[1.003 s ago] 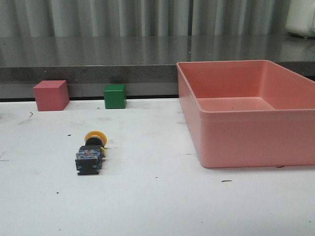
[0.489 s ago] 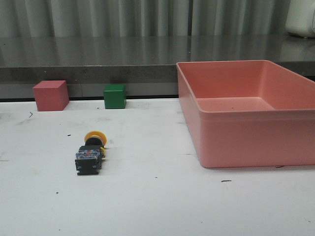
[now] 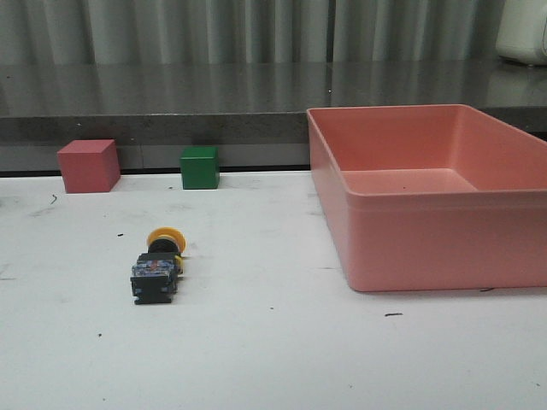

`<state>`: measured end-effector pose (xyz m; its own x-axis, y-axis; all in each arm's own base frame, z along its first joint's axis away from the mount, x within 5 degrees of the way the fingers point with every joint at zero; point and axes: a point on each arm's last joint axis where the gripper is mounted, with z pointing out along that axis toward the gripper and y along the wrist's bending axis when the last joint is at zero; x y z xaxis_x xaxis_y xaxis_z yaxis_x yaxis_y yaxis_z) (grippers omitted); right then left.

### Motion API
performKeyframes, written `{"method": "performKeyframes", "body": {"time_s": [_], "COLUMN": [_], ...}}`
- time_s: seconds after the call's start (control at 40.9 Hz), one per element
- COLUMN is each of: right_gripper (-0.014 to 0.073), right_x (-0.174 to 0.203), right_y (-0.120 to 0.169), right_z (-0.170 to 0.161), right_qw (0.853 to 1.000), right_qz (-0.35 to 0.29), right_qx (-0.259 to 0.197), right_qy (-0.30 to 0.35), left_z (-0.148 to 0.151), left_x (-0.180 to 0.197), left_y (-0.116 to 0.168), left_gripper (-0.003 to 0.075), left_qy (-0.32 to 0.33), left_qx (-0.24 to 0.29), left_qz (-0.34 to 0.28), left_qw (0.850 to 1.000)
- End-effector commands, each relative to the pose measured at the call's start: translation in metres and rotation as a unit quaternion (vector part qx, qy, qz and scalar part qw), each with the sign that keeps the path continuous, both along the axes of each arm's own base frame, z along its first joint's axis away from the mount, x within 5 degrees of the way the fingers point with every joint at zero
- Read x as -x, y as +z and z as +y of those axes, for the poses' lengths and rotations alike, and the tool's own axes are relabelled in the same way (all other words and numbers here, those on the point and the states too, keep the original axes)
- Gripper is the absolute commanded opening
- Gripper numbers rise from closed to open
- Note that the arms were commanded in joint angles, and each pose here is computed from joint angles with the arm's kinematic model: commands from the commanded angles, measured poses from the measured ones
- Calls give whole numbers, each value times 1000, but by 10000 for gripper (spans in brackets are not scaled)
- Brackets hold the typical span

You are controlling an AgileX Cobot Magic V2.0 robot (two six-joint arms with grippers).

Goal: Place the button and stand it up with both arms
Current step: 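Open the right gripper and withdraw it upward, then lower the left gripper over the lying button and grasp it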

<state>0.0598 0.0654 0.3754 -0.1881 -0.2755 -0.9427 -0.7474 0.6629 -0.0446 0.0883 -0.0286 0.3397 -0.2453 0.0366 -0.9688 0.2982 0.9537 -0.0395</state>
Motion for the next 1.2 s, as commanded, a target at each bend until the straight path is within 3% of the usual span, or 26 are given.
{"method": "performKeyframes", "body": {"time_s": [0.0,0.122,0.245,0.416,0.66,0.783,0.93,1.174], "right_gripper": [507,507,507,507,507,507,507,507], "right_x": [-1,-1,-1,-1,-1,-1,-1,-1], "right_y": [14,14,13,13,13,13,13,13], "right_z": [0,0,0,0,0,0,0,0], "right_qw": [999,999,999,999,999,999,999,999], "right_qz": [-36,-36,-35,-35,-35,-35,-35,-35], "right_qx": [-31,-30,-30,-30,-30,-30,-30,-29], "right_qy": [0,0,0,0,0,0,0,0], "left_z": [-3,-6,-12,-26,-59,-84,-107,-132], "left_x": [-3,-10,-26,-59,-107,-125,-149,-192], "left_y": [21,29,38,41,27,13,-9,-39], "left_gripper": [566,567,567,568,568,568,568,568], "left_qy": [-6,-9,-12,-18,-53,-82,-97,-75], "left_qx": [42,36,14,1,-8,-30,-60,-74], "left_qz": [-65,-26,51,142,217,254,325,426], "left_qw": [997,999,999,990,975,963,939,898]}}
